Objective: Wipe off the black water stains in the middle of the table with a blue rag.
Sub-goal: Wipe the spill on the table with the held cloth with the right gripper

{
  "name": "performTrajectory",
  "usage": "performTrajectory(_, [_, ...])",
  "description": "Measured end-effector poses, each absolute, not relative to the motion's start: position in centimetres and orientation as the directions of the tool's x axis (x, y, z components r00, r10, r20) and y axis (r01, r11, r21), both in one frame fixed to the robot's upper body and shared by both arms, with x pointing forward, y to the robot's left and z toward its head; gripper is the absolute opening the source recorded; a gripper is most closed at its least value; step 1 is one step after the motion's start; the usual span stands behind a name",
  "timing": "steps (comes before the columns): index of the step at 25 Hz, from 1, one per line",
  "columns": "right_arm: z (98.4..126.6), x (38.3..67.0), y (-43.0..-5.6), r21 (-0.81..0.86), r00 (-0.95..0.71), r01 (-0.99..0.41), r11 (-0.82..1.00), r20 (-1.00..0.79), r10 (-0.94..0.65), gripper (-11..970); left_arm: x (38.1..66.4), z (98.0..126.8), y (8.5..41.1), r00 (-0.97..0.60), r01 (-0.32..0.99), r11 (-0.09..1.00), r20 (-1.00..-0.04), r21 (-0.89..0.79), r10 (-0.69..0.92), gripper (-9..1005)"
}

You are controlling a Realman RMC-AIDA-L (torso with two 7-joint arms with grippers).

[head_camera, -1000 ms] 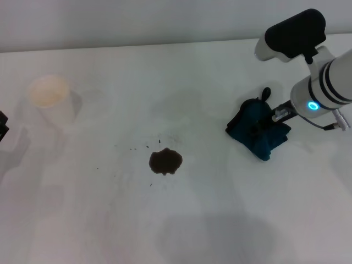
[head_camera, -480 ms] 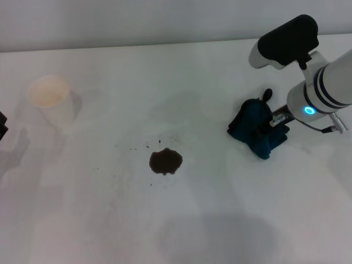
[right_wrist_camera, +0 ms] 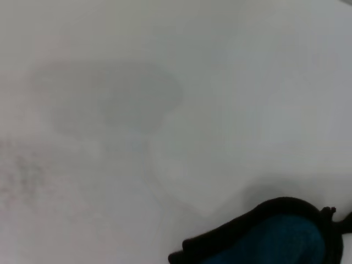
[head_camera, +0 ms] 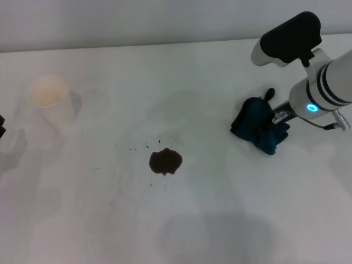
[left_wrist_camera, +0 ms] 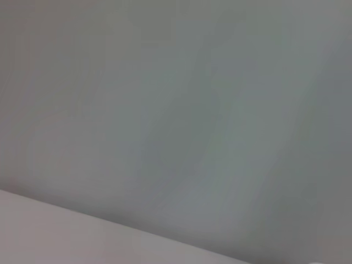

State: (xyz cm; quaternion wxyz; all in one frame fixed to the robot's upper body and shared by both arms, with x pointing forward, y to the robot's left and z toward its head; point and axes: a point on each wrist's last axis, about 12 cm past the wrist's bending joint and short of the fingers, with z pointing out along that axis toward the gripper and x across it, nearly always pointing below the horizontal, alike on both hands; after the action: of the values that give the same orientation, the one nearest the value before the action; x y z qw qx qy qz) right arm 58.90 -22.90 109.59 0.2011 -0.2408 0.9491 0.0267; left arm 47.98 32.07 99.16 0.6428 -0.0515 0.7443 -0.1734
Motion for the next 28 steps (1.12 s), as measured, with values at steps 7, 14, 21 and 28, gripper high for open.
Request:
performTrajectory(7, [111.6,58.2,-19.5,0.071,-0.677,-0.652,0.755,-0.502,-0.538,158,48.0,99.2,32.0,-0.165,0.143,0.932,-0.937,-0.332,-0.308,887])
performTrajectory(14, [111.3,56.7,-14.7,0.121,-0.485,-0.837,0.534,-0.618,-0.619,111,48.5,99.5,31.8,-0.155,0.158,0.929,-0.938,-0.333,-0.31,887])
performTrajectory(21, [107.3,55.4,-12.8,0.052,-0.385,-0.89,0.452,-0.615,-0.688,106,49.5,100.1,31.1,-0.136,0.188,0.915,-0.932,-0.357,-0.336,888])
performTrajectory(28, [105.5,55.2,-11.9,-0.046,-0.321,-0.888,0.458,-0.65,-0.689,104,49.6,100.2,31.1,-0.137,0.189,0.909,-0.927,-0.37,-0.349,888])
